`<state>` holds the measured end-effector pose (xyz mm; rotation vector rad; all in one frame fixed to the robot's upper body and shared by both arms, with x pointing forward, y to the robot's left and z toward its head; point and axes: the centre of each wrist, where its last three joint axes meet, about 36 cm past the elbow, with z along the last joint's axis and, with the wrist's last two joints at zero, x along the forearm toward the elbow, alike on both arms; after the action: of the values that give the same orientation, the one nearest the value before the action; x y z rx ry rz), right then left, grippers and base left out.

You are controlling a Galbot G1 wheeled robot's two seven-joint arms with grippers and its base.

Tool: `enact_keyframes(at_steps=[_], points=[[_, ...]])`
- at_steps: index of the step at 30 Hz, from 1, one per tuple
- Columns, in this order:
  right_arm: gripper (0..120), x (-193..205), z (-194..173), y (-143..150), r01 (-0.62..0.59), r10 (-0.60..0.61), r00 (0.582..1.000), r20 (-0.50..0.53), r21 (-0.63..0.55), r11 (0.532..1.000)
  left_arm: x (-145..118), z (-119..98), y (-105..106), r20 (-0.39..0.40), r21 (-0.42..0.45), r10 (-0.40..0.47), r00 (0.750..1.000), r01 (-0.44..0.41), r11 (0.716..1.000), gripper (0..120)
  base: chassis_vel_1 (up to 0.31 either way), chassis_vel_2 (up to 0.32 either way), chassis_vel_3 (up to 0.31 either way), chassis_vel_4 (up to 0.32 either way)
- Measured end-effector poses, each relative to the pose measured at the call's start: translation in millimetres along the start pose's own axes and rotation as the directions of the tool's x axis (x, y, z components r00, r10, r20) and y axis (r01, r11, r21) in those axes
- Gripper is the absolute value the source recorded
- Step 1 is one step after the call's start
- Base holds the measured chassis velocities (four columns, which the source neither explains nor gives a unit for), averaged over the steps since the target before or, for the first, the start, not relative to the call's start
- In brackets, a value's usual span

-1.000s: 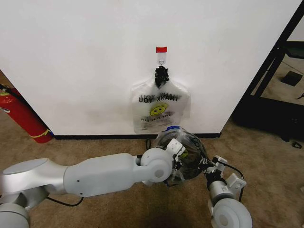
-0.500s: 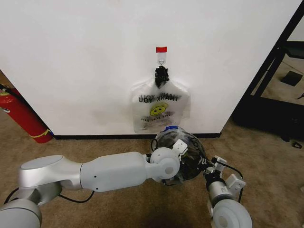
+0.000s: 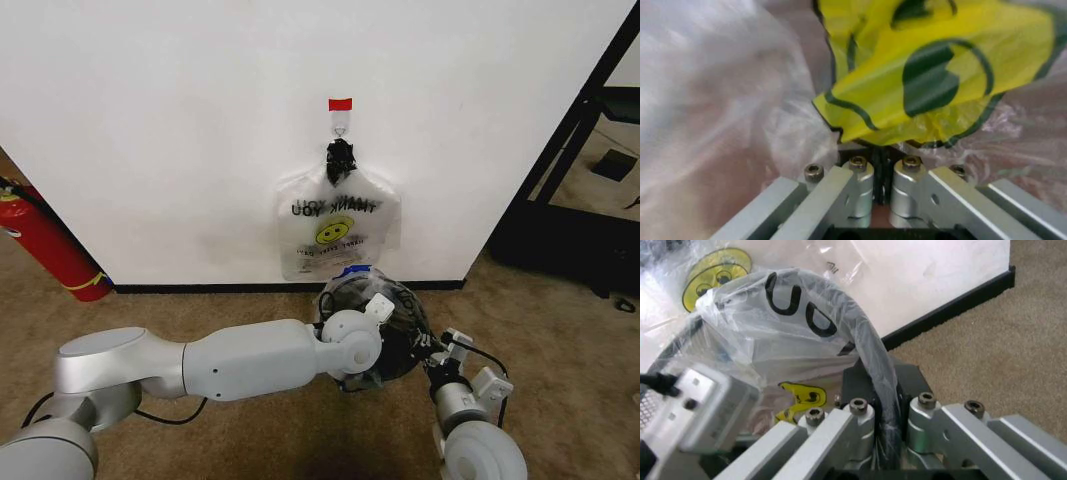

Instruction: Pick up the garbage bag from the wall and place it over the trash bin.

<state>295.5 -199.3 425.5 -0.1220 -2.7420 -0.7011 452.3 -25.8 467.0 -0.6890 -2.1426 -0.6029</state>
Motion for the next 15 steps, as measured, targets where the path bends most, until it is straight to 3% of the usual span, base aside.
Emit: enact_keyframes(at_steps=[15], points=[[0,9.9,-0.6,4.8,0.027,-0.027,1.000,-0.004,-0.003,1.000,-22.8,1.7,-2.1,-0.026,0.005,-0.021,0.999,0.021,1.000,0,0.000,0.000,0.000,0.000]])
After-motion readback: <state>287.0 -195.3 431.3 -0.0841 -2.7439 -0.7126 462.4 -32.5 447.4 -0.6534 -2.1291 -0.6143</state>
